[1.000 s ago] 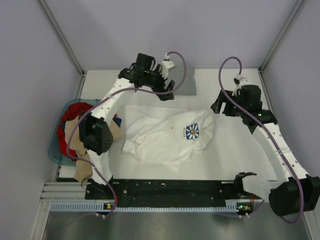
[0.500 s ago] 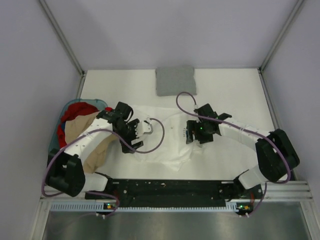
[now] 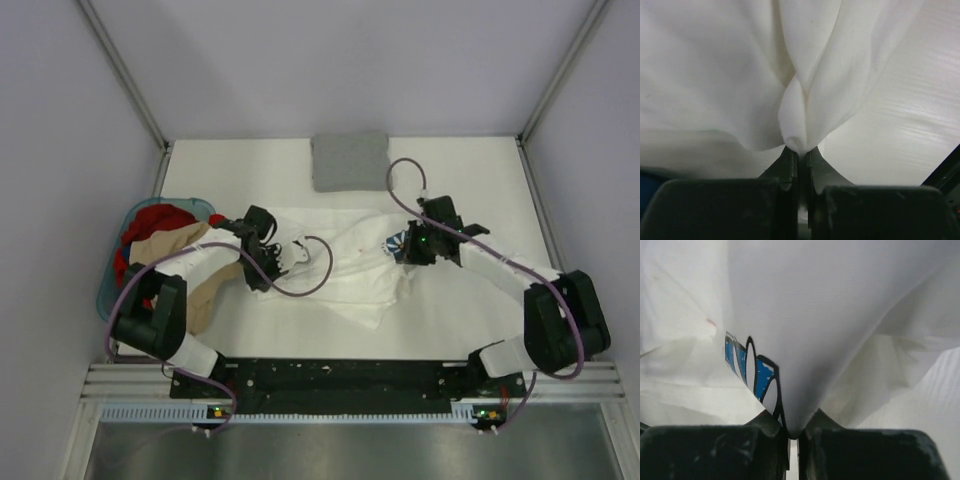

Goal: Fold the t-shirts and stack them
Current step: Flatten out the tshirt

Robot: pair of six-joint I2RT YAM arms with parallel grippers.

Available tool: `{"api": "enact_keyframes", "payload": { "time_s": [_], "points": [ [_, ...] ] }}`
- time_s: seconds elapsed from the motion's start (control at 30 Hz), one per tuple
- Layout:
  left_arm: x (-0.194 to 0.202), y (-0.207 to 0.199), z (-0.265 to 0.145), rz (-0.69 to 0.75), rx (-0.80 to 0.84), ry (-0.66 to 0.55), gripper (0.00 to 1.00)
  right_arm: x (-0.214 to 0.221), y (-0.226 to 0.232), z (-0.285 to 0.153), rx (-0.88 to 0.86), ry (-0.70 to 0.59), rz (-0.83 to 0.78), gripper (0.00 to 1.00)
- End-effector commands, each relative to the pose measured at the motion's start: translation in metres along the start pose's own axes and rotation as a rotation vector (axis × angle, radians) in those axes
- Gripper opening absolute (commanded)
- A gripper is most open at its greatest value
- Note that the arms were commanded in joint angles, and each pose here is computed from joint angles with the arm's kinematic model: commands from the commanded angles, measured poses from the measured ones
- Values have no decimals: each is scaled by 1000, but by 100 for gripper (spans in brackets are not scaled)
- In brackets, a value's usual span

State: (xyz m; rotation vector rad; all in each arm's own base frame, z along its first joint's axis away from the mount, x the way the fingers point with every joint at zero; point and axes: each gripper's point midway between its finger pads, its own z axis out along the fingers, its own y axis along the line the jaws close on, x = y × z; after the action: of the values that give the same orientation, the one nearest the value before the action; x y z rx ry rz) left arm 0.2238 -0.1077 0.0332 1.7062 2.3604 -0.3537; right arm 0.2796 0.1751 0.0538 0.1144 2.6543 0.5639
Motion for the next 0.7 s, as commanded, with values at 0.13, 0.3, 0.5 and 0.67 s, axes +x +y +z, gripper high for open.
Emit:
{"api": "enact_keyframes", "payload": {
  "time_s": [0.13, 0.3, 0.5, 0.67],
  "points": [
    [-101, 89, -121, -49, -404, -252, 0, -121, 12, -133, 14, -351, -140, 0],
    [-162, 117, -261, -6, -751, -531, 0, -190, 24, -233, 186, -490, -306, 0],
    [-162, 132, -319, -45, -924, -550, 0, -205, 93, -261, -8, -440, -432, 0],
    [-133, 141, -284, -120, -898, -478, 0, -139, 118, -178, -64, -90, -662, 2]
  ]
}}
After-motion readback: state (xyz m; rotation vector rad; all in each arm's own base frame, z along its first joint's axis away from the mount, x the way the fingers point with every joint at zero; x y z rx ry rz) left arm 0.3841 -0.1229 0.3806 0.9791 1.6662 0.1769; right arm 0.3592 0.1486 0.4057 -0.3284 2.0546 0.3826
